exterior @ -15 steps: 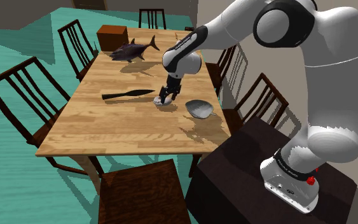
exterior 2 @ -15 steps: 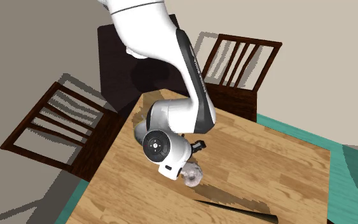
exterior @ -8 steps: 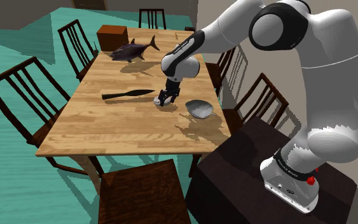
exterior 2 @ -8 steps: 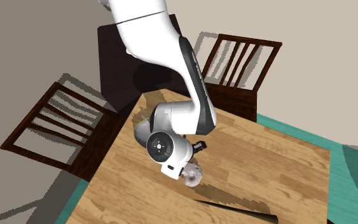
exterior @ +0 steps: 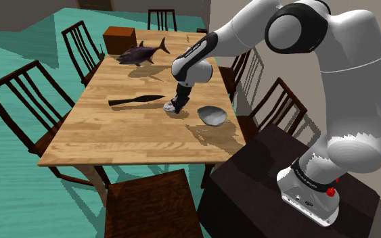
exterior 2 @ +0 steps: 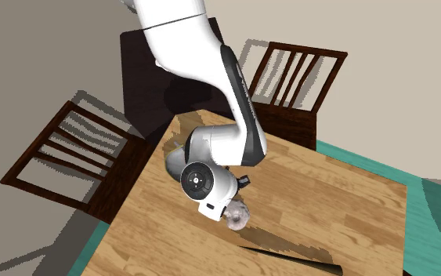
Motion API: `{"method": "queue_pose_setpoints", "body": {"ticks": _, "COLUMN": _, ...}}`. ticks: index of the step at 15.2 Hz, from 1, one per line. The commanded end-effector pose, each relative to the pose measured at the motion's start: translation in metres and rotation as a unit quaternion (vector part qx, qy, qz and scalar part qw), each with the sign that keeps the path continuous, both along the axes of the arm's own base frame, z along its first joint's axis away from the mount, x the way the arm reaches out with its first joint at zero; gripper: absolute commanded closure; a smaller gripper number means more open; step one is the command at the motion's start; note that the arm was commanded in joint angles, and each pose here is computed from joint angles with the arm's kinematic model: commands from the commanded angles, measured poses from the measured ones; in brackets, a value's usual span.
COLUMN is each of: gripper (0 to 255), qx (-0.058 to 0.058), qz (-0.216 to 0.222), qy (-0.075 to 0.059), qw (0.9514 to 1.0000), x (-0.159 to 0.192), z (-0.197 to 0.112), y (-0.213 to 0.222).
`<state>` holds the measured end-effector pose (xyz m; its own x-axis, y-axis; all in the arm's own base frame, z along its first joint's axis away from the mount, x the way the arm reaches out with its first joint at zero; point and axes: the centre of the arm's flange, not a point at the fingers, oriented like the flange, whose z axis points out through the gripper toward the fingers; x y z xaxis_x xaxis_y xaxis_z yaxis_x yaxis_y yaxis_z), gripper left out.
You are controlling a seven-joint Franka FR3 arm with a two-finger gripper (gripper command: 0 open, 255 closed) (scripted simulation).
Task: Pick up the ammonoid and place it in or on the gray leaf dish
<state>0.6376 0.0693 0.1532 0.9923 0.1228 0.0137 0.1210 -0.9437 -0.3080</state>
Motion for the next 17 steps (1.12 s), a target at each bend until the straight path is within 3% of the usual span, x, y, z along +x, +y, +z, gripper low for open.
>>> {"method": "queue_pose_setpoints", "body": {"ticks": 1, "gripper": 255, "qx": 0.0, "qz": 0.0, "qy": 0.0, "qw": 1.0, "x": 0.0, "z": 0.0, "y": 0.0}}
{"method": "queue_pose_setpoints", "body": {"ticks": 5, "gripper": 255, "qx": 0.0, "qz": 0.0, "qy": 0.0, "qw": 1.0, "x": 0.0, "z": 0.0, "y": 0.0}}
{"method": "queue_pose_setpoints", "body": {"ticks": 6, "gripper": 0, "qx": 0.0, "qz": 0.0, "qy": 0.0, "qw": 1.0, "x": 0.0, "z": 0.0, "y": 0.0}}
{"method": "queue_pose_setpoints", "body": {"ticks": 7, "gripper": 0, "qx": -0.012, "qz": 0.068, "qy": -0.024, "qw": 0.9974, "x": 0.004, "z": -0.002, "y": -0.008}}
{"method": "queue_pose_setpoints", "body": {"ticks": 8, "gripper": 0, "qx": -0.024, "qz": 0.135, "qy": -0.048, "qw": 0.9894, "x": 0.01, "z": -0.004, "y": -0.015}}
{"method": "queue_pose_setpoints", "body": {"ticks": 9, "gripper": 0, "qx": -0.035, "qz": 0.201, "qy": -0.072, "qw": 0.9763, "x": 0.016, "z": -0.005, "y": -0.021}}
{"method": "queue_pose_setpoints", "body": {"ticks": 10, "gripper": 0, "qx": -0.047, "qz": 0.267, "qy": -0.095, "qw": 0.958, "x": 0.023, "z": -0.006, "y": -0.026}}
{"method": "queue_pose_setpoints", "body": {"ticks": 11, "gripper": 0, "qx": -0.058, "qz": 0.331, "qy": -0.118, "qw": 0.9346, "x": 0.031, "z": -0.007, "y": -0.031}}
{"method": "queue_pose_setpoints", "body": {"ticks": 12, "gripper": 0, "qx": -0.062, "qz": 0.358, "qy": -0.128, "qw": 0.923, "x": 0.034, "z": -0.007, "y": -0.032}}
{"method": "queue_pose_setpoints", "body": {"ticks": 17, "gripper": 0, "qx": -0.062, "qz": 0.358, "qy": -0.128, "qw": 0.923, "x": 0.036, "z": -0.033, "y": -0.027}}
